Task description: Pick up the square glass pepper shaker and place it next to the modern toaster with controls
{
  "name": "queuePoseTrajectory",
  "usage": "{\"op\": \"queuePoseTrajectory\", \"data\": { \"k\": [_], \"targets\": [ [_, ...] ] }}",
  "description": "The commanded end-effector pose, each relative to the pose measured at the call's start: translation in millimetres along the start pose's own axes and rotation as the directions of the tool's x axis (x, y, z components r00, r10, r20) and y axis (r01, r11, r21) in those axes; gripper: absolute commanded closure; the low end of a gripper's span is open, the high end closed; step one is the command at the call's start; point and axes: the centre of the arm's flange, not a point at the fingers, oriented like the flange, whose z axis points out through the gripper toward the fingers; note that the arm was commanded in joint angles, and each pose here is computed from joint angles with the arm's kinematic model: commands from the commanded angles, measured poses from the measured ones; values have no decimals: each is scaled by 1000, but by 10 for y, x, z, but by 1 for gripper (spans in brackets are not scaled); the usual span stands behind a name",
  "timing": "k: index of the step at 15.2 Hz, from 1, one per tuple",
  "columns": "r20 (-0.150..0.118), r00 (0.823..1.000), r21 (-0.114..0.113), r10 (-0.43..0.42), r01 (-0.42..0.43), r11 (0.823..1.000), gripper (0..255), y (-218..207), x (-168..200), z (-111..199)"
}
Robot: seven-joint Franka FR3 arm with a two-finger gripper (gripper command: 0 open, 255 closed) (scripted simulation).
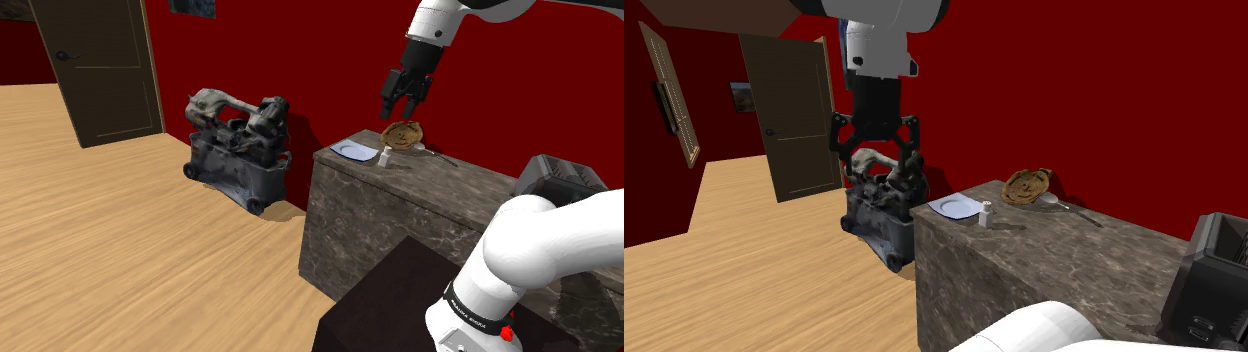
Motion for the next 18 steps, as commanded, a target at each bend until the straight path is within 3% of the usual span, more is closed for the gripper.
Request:
{"op": "queuePoseTrajectory", "data": {
  "k": [1,18],
  "targets": [
    [0,1000,0,0,0,1000,0,0,0,0],
    [-57,989,2,-133,134,991,0,1935,483,1010]
  ]
}}
